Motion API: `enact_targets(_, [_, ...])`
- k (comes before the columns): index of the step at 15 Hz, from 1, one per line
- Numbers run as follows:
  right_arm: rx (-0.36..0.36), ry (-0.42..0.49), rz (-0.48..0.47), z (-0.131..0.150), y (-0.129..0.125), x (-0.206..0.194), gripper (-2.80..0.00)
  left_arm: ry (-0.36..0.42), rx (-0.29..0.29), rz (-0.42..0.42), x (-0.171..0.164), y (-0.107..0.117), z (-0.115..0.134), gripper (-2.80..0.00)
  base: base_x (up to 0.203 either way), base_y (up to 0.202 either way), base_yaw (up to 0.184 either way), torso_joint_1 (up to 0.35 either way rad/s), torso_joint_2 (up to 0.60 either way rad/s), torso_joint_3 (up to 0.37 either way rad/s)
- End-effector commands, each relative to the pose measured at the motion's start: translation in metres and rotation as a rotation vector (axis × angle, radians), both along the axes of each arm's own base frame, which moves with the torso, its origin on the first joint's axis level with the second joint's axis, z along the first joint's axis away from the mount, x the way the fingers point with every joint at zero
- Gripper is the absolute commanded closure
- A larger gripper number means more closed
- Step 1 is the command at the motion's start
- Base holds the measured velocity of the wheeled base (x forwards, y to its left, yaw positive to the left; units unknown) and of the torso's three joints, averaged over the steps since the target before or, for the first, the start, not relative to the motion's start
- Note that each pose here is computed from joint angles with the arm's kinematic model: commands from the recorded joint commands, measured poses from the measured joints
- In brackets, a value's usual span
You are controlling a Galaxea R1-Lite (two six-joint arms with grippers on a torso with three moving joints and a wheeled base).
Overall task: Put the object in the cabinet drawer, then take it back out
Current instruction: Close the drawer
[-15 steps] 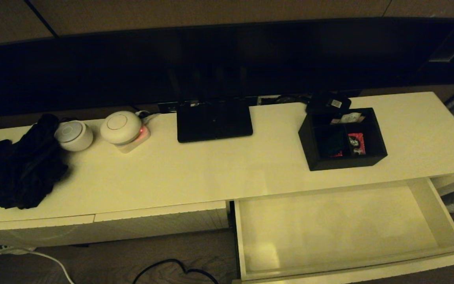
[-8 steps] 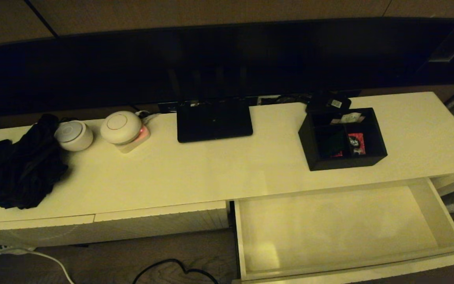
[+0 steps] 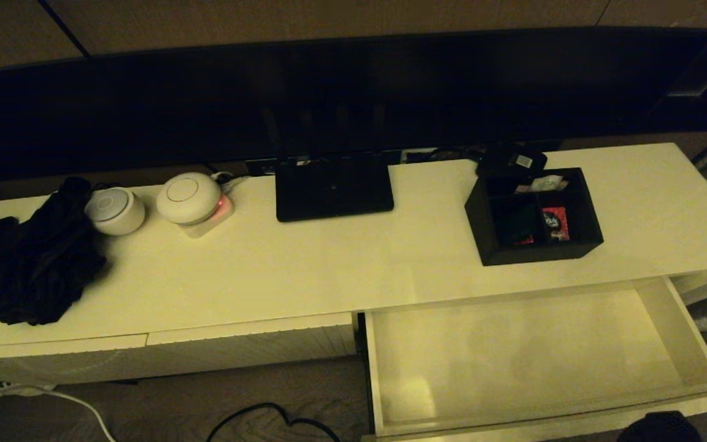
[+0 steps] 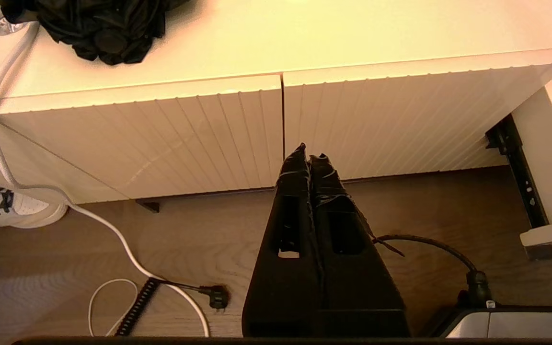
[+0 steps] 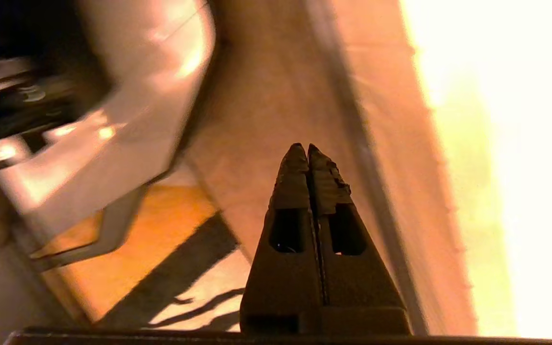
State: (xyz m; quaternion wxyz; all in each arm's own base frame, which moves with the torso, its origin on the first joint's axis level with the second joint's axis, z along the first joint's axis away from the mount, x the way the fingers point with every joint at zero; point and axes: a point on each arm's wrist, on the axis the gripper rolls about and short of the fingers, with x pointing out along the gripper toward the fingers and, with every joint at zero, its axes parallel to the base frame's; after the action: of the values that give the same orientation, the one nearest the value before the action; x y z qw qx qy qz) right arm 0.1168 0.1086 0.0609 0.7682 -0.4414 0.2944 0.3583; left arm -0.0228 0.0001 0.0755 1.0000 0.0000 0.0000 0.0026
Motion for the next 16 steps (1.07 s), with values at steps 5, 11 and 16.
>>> enact_targets(5, [-0.077,-0.044,-0.058,-0.011,0.003,0.022,0.0,0.003,0.0,0.001,0.0,0.0,-0.001,0.0,0.0,0.0,0.0,0.0,0.0,0.0])
enact_targets(11, [-0.085,-0.152,-0.064,-0.003,0.003,0.037,0.0,0.003,0.0,0.001,0.0,0.0,-0.001,0.0,0.0,0.0,0.0,0.0,0.0,0.0])
enact_targets(16, [-0.108,-0.251,-0.051,0.007,0.001,0.054,0.0,0.003,0.0,0.001,0.0,0.0,-0.001,0.0,0.0,0.0,0.0,0.0,0.0,0.0])
